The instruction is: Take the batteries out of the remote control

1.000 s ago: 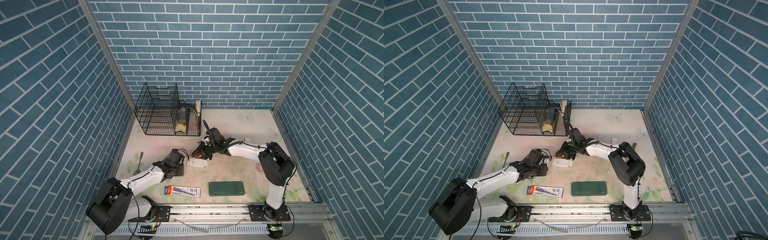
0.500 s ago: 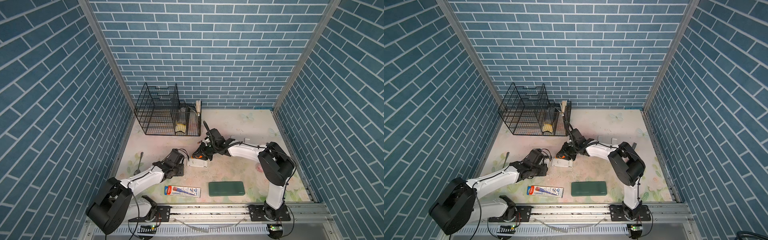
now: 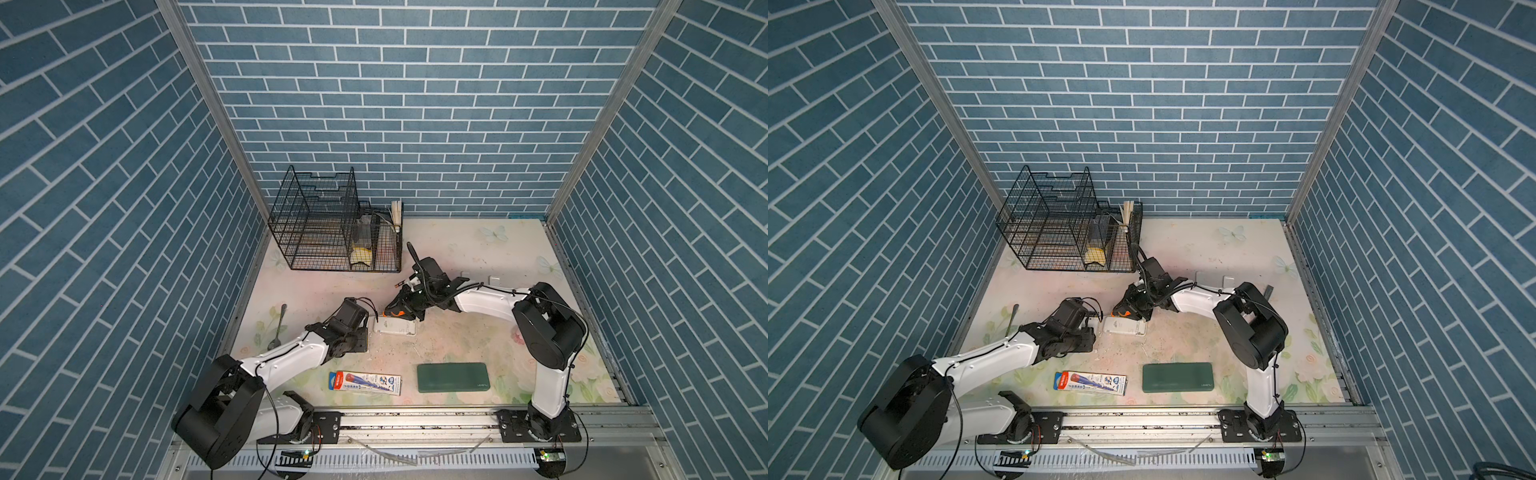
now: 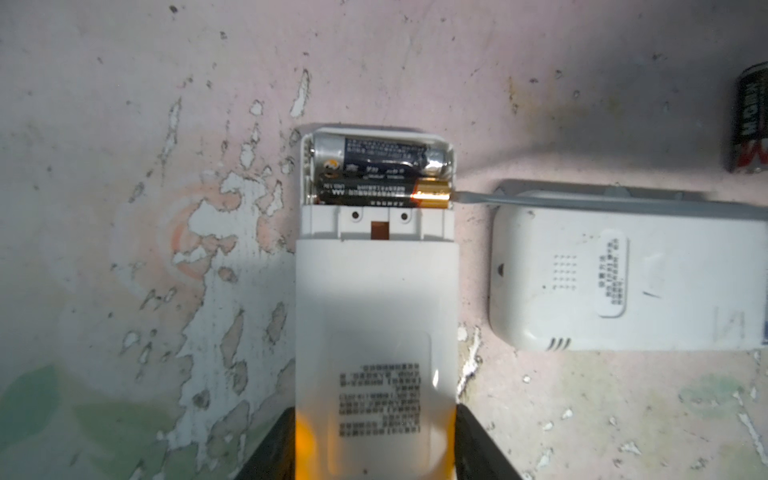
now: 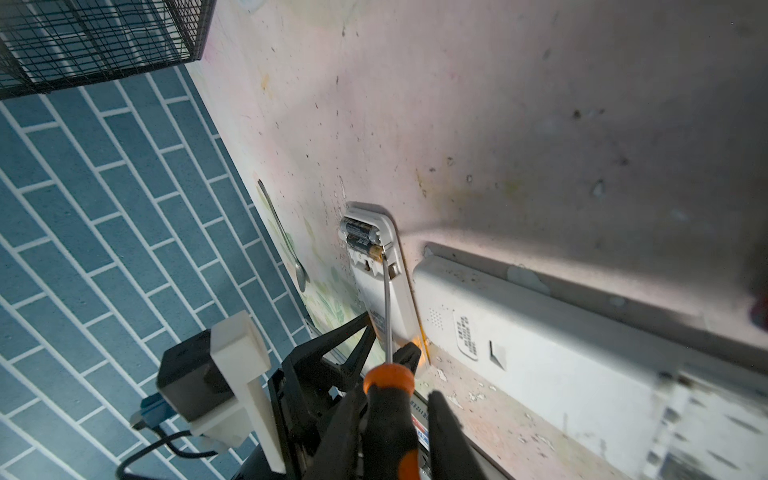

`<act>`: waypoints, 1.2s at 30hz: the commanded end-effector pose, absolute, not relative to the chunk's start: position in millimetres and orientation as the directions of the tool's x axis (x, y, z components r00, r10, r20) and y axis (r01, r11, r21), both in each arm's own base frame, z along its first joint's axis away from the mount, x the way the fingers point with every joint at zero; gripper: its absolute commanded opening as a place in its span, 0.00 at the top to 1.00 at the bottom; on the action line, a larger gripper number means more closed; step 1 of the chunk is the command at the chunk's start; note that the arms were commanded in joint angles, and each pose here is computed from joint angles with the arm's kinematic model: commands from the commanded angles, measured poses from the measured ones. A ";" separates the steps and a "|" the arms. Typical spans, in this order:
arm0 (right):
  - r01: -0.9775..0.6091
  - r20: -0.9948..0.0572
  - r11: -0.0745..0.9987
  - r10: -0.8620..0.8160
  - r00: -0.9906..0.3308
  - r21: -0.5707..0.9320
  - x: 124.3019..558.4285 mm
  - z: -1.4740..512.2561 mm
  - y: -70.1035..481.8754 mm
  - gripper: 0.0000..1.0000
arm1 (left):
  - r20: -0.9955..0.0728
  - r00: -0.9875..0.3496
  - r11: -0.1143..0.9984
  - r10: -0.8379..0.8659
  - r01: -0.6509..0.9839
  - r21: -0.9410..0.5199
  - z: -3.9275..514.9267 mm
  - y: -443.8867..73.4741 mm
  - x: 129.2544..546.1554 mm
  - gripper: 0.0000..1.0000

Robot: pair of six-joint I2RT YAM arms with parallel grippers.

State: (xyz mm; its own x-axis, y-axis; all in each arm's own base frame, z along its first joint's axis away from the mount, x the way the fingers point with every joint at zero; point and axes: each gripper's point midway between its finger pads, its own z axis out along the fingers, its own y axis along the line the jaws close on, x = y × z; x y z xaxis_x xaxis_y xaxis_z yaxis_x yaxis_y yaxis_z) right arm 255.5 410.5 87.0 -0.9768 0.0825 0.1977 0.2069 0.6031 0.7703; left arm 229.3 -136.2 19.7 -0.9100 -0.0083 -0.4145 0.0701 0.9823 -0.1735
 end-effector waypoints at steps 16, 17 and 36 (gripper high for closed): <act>0.150 0.167 0.550 0.020 -0.986 0.821 261.4 122.0 437.0 1.00 | -0.331 -0.943 0.976 0.028 0.097 -0.196 4.3 -138.7 206.4 0.65; 0.144 0.162 0.548 0.016 -0.987 0.824 261.9 125.2 437.9 1.00 | -0.331 -0.943 0.976 0.028 0.097 -0.195 4.3 -138.7 206.3 0.65; 0.180 0.163 0.658 0.087 -0.983 0.732 251.7 94.7 404.2 1.00 | -0.334 -0.942 0.977 0.029 0.097 -0.190 4.4 -138.2 206.4 0.66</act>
State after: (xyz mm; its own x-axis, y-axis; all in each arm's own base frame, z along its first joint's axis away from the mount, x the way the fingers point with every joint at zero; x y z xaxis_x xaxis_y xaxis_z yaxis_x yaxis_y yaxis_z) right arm 256.0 413.5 96.5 -0.9792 0.0811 0.1857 0.1946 0.6329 0.7494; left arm 229.0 -136.8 19.9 -0.9086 -0.0032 -0.4176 0.0767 0.9817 -0.1745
